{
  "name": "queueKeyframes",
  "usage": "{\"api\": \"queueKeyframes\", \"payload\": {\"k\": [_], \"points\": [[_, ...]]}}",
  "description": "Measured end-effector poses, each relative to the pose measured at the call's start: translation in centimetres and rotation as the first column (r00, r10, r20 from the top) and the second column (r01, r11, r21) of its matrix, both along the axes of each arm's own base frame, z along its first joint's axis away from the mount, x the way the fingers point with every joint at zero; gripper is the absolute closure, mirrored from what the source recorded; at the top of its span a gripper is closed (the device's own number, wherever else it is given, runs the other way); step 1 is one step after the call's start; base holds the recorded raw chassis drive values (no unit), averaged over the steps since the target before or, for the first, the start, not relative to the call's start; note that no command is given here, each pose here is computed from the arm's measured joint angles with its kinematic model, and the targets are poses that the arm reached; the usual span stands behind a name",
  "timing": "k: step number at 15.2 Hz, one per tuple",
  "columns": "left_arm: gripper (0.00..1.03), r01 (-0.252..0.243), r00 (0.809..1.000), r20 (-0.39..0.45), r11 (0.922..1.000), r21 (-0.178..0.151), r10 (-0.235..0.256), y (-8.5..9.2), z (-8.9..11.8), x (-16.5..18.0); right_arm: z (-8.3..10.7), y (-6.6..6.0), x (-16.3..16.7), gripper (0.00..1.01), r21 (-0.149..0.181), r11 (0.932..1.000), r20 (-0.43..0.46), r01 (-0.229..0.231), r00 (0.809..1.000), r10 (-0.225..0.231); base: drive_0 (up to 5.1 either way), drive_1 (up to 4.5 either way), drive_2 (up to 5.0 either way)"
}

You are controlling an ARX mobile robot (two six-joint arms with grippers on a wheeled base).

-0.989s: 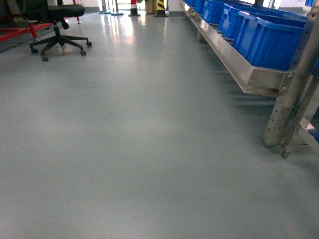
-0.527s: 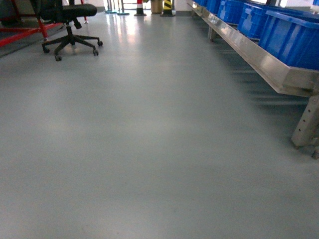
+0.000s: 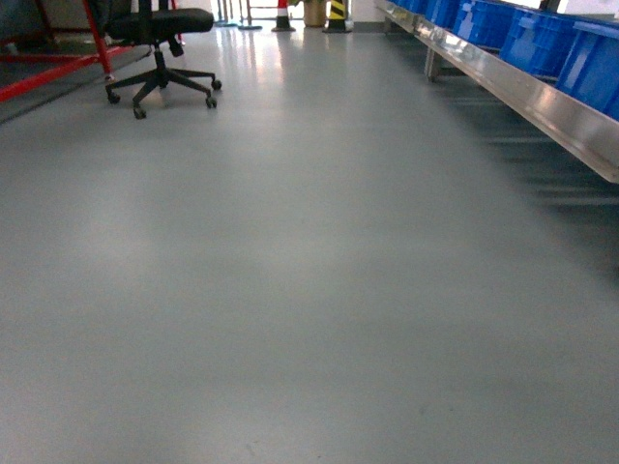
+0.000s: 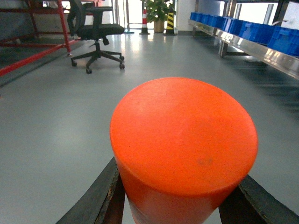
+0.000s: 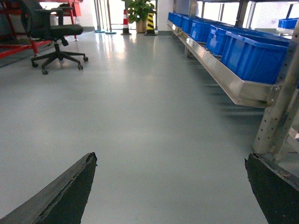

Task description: Pick capacitor and pack into box

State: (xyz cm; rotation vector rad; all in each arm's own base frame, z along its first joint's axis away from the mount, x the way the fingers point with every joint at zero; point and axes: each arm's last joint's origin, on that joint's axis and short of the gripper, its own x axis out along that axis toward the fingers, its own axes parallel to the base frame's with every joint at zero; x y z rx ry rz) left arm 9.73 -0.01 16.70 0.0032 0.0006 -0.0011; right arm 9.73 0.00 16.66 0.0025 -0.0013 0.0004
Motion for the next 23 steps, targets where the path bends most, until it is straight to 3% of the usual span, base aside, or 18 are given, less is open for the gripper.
{"api": "queueKeyframes", "payload": {"k": [23], "points": [[0.59, 0.0, 1.0, 0.0, 1.0, 0.0, 0.0, 0.0, 0.0, 0.0, 0.0, 0.0, 0.0, 0.03, 0.0, 1.0, 0.0, 0.0, 1.0, 0.0, -5.0, 2.44, 2.4]]}}
